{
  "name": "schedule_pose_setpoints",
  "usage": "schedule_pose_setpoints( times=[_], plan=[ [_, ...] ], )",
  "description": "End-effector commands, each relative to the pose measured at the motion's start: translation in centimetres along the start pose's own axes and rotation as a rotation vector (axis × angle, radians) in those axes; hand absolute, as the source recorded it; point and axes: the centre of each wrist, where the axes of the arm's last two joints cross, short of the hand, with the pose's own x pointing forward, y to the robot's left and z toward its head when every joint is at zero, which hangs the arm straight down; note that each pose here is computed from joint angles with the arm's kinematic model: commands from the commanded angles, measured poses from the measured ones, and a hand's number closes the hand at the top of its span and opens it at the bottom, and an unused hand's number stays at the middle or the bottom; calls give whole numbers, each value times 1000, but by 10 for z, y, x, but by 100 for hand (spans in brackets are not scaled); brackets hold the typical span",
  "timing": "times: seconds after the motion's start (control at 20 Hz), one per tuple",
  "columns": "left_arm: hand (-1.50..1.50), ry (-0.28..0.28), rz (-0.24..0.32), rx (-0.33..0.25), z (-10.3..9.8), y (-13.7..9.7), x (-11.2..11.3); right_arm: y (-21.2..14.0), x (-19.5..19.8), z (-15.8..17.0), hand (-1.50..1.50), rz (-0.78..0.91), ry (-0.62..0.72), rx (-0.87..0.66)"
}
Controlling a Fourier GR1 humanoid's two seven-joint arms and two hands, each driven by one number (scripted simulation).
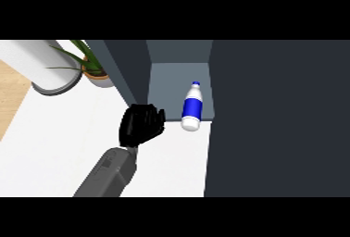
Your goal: Pick up the bottled water, place it into the cabinet and close the cabinet
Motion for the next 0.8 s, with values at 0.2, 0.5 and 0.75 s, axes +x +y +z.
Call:
schedule_pose_setpoints(
  times=[0.2,0.5,0.75],
  plan=[
    [150,7,-63,-12,-33,-63,39,-14,14,-3,-150,-4,-46,-11],
    [150,19,-212,35,-85,-85,59,-16,12,-2,-150,-17,-68,4],
    [150,52,-242,103,-95,-83,54,-22,15,2,-150,-7,-63,6]
  ],
)
